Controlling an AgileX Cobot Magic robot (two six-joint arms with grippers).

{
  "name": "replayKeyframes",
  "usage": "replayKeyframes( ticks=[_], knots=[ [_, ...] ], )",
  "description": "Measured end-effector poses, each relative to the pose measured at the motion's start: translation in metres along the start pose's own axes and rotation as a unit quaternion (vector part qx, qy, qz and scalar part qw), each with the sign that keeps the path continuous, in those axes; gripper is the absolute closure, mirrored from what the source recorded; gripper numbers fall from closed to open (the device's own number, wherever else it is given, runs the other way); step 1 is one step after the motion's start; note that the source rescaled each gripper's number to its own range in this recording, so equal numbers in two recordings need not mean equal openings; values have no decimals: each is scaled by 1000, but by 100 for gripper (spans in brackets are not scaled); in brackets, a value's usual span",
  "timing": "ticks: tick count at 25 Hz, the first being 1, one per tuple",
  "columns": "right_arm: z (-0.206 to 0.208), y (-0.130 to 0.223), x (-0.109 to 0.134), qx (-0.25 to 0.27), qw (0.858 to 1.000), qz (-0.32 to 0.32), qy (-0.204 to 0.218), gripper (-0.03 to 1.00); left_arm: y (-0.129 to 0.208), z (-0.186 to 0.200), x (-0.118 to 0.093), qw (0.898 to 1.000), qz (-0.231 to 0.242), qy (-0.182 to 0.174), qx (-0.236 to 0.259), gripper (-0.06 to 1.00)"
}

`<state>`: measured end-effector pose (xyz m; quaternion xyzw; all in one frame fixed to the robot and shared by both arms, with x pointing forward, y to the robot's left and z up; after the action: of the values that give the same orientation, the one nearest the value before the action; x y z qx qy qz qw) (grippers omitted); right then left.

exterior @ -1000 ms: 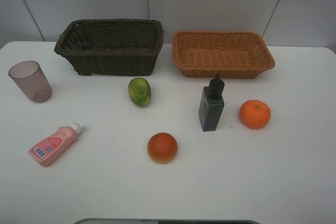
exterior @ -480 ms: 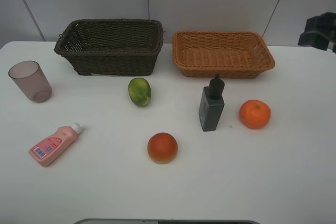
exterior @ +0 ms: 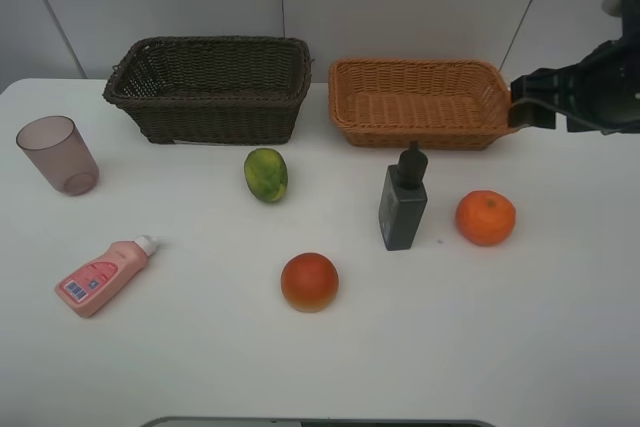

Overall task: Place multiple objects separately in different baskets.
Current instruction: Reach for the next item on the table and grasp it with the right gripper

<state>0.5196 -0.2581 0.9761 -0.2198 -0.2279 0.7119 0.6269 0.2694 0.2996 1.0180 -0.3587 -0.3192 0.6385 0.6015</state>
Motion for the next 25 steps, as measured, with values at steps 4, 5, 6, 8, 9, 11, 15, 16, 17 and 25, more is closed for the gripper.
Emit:
replayKeyframes(
  ticks=[4,5,6,8,9,11,15,16,17,25],
  knots=[
    [0,4,7,12,1000,20,-4,44,0,0,0,1000,0,0,0,3],
    [0,5,9,18,1000,24,-4,44,0,0,0,1000,0,0,0,3],
    [1,7,10,24,999,28,-5,44,0,0,0,1000,0,0,0,3],
    [1,10,12,32,999,31,-6,44,0,0,0,1000,0,0,0,3],
    [1,10,12,35,999,32,-6,44,0,0,0,1000,0,0,0,3],
    [1,13,13,43,999,33,-5,44,0,0,0,1000,0,0,0,3],
    [2,18,11,62,998,33,-2,44,0,0,0,1000,0,0,0,3],
    [2,19,11,66,997,33,-1,44,0,0,0,1000,0,0,0,3],
    [2,21,11,71,997,33,-1,44,0,0,0,1000,0,0,0,3],
    [3,28,10,97,995,34,3,44,0,0,0,1000,0,0,0,3]
  ],
)
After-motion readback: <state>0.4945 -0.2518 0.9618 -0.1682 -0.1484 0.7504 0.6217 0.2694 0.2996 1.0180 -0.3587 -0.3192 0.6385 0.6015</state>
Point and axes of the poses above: a point on each arm's last joint axis where the gripper is mounted, z pointing back along that axis away from the gripper, x along the wrist's bending axis when the last joint is at zero, y = z × x, the point moved 5 cm from there along -z, pointing out along that axis toward the gripper, and after that the axes turned 4 degrees about z, right-handed, at the moved point
